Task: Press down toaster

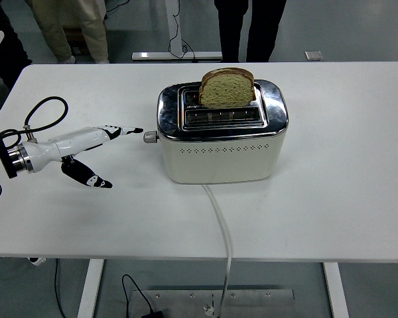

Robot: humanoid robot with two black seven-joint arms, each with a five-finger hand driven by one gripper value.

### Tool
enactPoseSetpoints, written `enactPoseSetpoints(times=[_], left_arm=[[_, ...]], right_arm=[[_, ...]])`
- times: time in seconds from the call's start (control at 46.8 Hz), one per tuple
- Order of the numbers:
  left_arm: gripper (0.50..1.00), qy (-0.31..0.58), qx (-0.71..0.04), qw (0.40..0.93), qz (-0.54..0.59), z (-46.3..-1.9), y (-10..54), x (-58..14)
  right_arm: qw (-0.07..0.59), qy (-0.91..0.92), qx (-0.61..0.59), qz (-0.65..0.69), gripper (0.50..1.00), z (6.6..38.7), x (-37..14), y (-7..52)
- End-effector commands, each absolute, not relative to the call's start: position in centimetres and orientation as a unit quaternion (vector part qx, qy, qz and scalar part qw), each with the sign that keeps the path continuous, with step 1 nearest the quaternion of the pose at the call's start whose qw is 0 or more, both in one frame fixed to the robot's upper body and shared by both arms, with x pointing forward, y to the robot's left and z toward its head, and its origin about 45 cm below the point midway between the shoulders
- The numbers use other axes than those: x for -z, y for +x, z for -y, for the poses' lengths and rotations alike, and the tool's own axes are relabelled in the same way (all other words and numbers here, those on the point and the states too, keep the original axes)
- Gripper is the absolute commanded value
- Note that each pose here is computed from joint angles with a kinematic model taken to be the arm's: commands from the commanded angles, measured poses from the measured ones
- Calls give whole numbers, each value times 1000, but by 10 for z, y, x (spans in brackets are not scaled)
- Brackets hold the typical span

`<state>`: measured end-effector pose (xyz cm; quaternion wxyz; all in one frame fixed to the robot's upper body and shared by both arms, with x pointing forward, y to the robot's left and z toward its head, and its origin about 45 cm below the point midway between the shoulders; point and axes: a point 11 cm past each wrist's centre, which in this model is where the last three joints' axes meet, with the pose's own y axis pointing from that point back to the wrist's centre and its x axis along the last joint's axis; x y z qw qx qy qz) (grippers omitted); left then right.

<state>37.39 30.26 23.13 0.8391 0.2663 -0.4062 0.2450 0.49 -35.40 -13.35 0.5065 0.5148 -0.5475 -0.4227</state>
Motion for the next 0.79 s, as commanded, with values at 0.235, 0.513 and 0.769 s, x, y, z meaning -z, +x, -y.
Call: enactPoseSetpoints(times=[0.235,0.513,0.769], left_arm=[[1000,268,-238,843,402,-299,372,-225],[1000,267,-237,843,402,-297,372,-224],[1000,275,-235,845,394,-298,372,-215]], right_arm=[[507,514,422,548,998,354,133,5],[507,515,423,547,998,354,134,5],[506,515,423,547,998,354,134,5]])
